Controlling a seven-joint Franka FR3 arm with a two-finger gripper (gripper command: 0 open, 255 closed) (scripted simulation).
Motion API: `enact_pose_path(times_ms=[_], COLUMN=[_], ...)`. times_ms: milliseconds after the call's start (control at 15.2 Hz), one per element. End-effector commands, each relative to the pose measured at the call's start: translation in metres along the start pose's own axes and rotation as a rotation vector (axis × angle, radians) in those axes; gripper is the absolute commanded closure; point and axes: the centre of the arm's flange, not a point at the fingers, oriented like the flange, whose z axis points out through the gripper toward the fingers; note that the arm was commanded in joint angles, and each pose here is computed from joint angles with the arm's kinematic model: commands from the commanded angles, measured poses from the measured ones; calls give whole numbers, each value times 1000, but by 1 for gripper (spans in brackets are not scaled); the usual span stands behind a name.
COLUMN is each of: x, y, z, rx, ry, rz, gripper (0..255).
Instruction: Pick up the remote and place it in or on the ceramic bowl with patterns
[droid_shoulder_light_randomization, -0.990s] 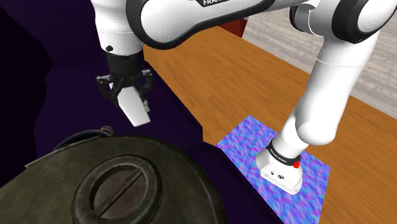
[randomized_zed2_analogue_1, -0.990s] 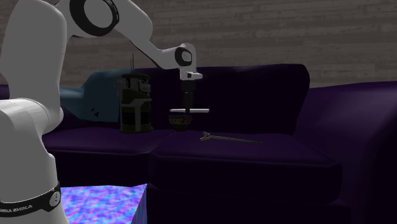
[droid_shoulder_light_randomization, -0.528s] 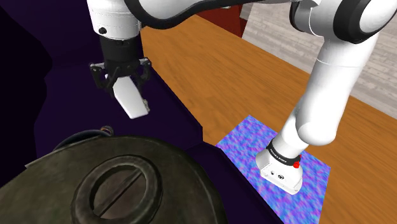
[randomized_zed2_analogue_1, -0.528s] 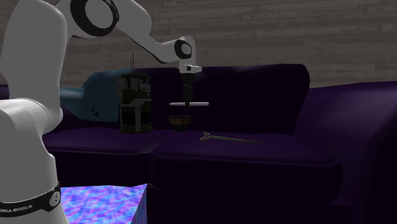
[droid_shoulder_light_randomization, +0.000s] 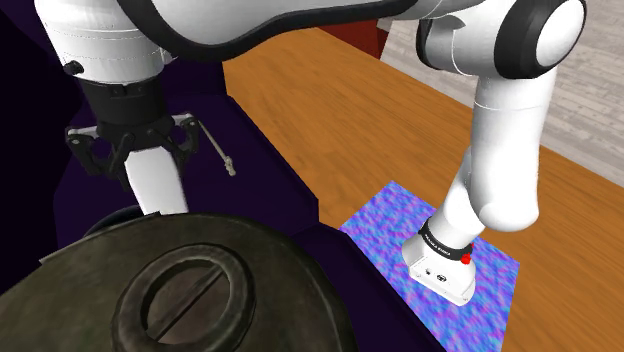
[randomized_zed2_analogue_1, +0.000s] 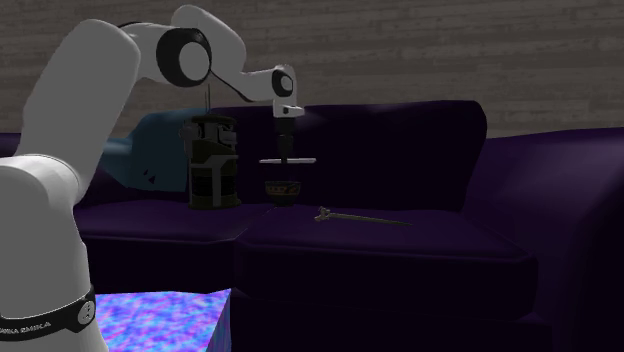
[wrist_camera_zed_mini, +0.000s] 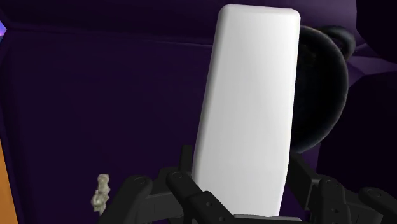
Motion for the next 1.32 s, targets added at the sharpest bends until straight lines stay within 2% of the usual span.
enact_pose_path(times_ms=[0,198,1056,1254], x=[-15,-31,-32,-32], y=[-21,-46,-46,-46], z=[-2,-3,69,69], rx=[-1,-1,-1,-1], ry=[0,0,0,0], rz=[2,2,2,2], gripper=[255,255,255,255])
